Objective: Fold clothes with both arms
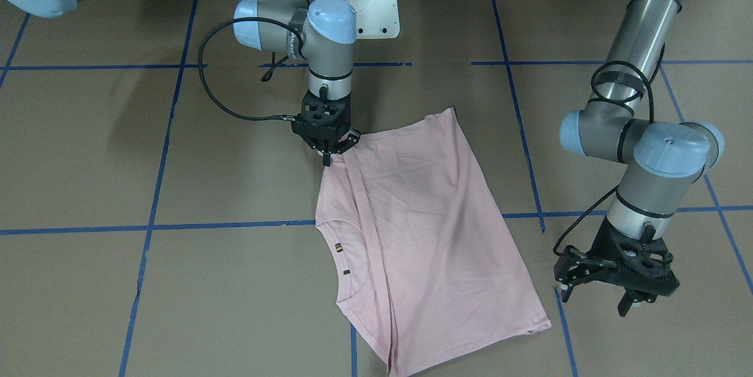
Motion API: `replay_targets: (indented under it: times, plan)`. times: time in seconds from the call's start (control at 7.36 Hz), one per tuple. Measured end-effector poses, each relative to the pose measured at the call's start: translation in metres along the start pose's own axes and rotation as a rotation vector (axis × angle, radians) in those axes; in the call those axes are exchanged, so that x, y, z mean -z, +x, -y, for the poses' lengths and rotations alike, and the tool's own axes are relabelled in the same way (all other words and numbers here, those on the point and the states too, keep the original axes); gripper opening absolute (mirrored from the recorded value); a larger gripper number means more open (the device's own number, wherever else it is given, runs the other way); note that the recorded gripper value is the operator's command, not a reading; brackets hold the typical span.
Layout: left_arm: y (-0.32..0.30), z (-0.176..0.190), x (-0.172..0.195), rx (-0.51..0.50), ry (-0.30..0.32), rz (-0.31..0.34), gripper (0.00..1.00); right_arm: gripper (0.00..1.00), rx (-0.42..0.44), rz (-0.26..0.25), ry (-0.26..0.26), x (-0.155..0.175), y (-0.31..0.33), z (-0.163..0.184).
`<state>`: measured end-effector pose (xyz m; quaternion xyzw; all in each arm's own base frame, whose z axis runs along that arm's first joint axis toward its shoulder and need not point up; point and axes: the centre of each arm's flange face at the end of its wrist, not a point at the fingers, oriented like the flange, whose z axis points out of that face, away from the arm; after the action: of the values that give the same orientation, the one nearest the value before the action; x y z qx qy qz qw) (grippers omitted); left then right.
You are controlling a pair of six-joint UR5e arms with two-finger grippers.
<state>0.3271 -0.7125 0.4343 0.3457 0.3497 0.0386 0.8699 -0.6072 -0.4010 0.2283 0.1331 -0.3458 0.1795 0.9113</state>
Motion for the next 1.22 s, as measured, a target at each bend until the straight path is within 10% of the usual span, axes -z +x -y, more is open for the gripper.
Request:
replay_targets:
  times: [0.41,0.54,0.68,1.22]
  plan:
    - [0.0,0.0,0.0,-0.001,0.001,-0.001,1.0,0.0,0.087,0.017,0.034,0.041,0.065,-0.094]
    - [0.001,0.0,0.0,-0.002,0.0,-0.002,1.0,0.33,0.098,0.019,0.04,0.043,0.071,-0.116]
    - [0.001,0.0,0.0,-0.002,0.0,-0.002,1.0,0.99,0.107,0.018,0.04,0.043,0.075,-0.128]
    - [0.029,0.001,0.017,0.034,0.017,-0.05,1.0,1.0,0.116,0.067,0.05,0.069,0.084,-0.13]
